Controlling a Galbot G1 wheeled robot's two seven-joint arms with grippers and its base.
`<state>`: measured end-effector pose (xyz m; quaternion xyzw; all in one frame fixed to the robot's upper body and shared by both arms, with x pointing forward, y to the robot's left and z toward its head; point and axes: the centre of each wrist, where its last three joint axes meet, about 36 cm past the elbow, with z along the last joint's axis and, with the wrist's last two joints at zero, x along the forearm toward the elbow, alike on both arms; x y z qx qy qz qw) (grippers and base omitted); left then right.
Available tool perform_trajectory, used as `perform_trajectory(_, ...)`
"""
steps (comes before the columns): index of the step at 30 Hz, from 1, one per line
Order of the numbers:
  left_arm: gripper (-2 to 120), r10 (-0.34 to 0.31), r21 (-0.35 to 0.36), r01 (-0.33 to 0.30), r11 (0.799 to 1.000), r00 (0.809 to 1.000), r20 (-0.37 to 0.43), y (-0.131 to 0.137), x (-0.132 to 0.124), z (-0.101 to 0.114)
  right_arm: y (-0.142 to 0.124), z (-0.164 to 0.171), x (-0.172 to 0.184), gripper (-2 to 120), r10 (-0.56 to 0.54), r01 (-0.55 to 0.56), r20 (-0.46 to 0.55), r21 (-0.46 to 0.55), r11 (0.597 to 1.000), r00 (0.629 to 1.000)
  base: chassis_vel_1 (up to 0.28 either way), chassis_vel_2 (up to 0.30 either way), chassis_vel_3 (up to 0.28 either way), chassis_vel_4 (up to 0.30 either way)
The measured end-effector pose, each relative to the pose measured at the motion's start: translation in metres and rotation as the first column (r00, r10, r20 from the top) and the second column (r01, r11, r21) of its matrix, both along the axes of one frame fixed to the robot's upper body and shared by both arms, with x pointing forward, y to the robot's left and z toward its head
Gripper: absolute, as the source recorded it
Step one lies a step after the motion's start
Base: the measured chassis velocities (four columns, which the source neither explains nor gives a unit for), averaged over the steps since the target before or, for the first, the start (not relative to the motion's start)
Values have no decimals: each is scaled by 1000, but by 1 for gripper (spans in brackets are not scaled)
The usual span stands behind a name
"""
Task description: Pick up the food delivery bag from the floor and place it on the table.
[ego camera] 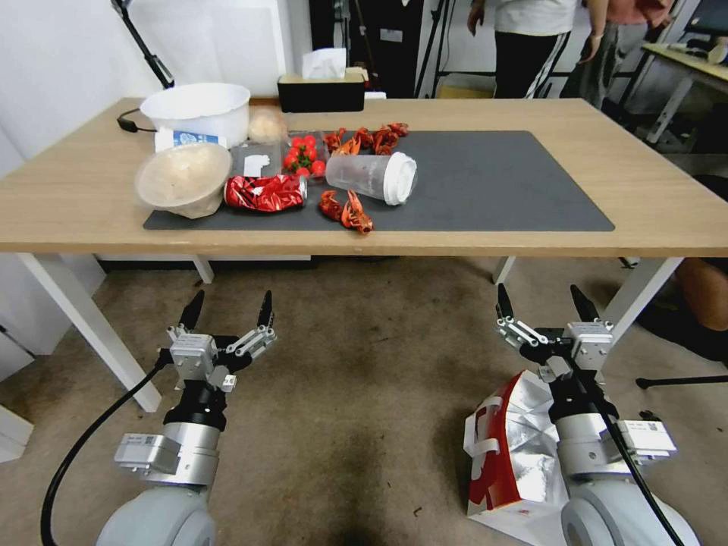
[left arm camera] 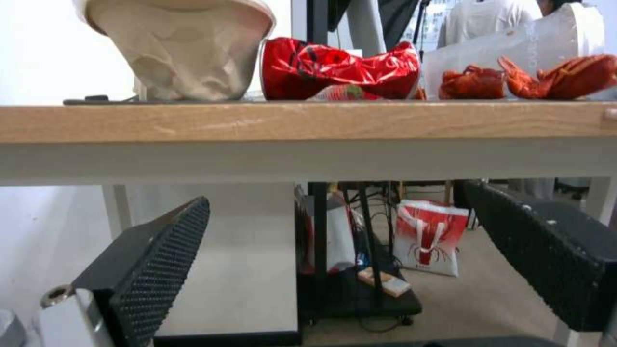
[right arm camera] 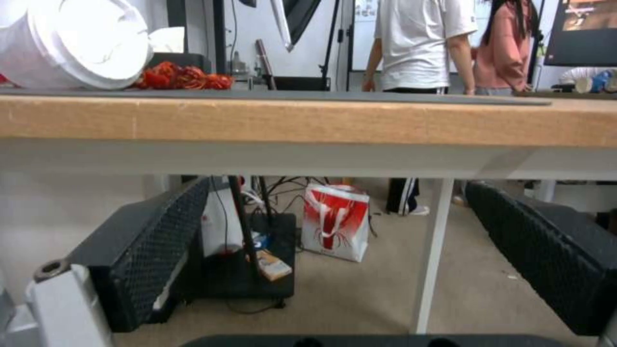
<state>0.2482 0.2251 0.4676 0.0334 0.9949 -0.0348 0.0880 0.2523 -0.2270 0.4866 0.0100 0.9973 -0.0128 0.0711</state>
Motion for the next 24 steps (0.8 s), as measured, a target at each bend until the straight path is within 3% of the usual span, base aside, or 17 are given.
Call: perform_trajectory(24, 99, 0, 5, 0, 1000, 1000, -8, 0, 1, -4, -1, 0, 2, 100, -4, 4, 7, 4, 1000, 1000, 0, 0, 0, 0)
